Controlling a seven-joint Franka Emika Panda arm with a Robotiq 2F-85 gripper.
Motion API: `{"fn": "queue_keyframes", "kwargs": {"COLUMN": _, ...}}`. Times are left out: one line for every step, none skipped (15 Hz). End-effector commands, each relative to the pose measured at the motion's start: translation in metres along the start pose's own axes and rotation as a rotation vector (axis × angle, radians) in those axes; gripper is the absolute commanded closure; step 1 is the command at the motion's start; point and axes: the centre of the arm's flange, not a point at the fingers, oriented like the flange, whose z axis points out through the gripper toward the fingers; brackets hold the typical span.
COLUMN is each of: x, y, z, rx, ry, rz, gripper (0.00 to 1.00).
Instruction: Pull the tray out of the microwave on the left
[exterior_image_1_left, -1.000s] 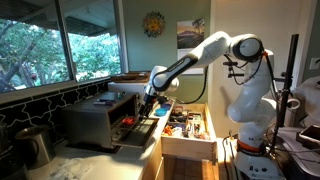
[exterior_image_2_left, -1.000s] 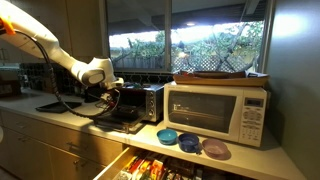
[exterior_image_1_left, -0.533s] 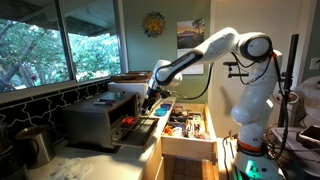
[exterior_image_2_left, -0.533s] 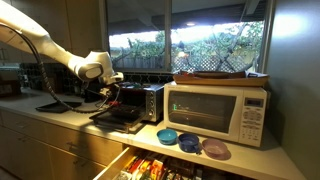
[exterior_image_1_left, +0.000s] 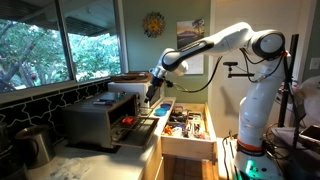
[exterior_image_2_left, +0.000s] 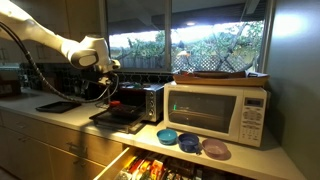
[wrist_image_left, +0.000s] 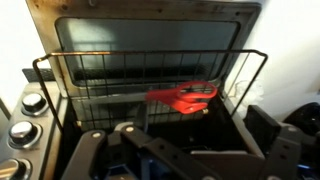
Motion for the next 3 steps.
{"fn": "queue_keyframes", "kwargs": {"x": -0.0003, "y": -0.0052, "z": -0.0100, "rx": 0.028, "ry": 0.025, "rz": -0.040, "gripper": 0.00}}
{"fn": "queue_keyframes", "kwargs": {"x": -0.0003, "y": -0.0082, "z": -0.0171, "rx": 0.037, "ry": 0.039, "rz": -0.054, "gripper": 0.00}}
{"fn": "queue_keyframes", "kwargs": {"x": 0.0000, "y": -0.0085, "z": -0.0192, "rx": 0.036, "ry": 0.041, "rz": -0.052, "gripper": 0.00}}
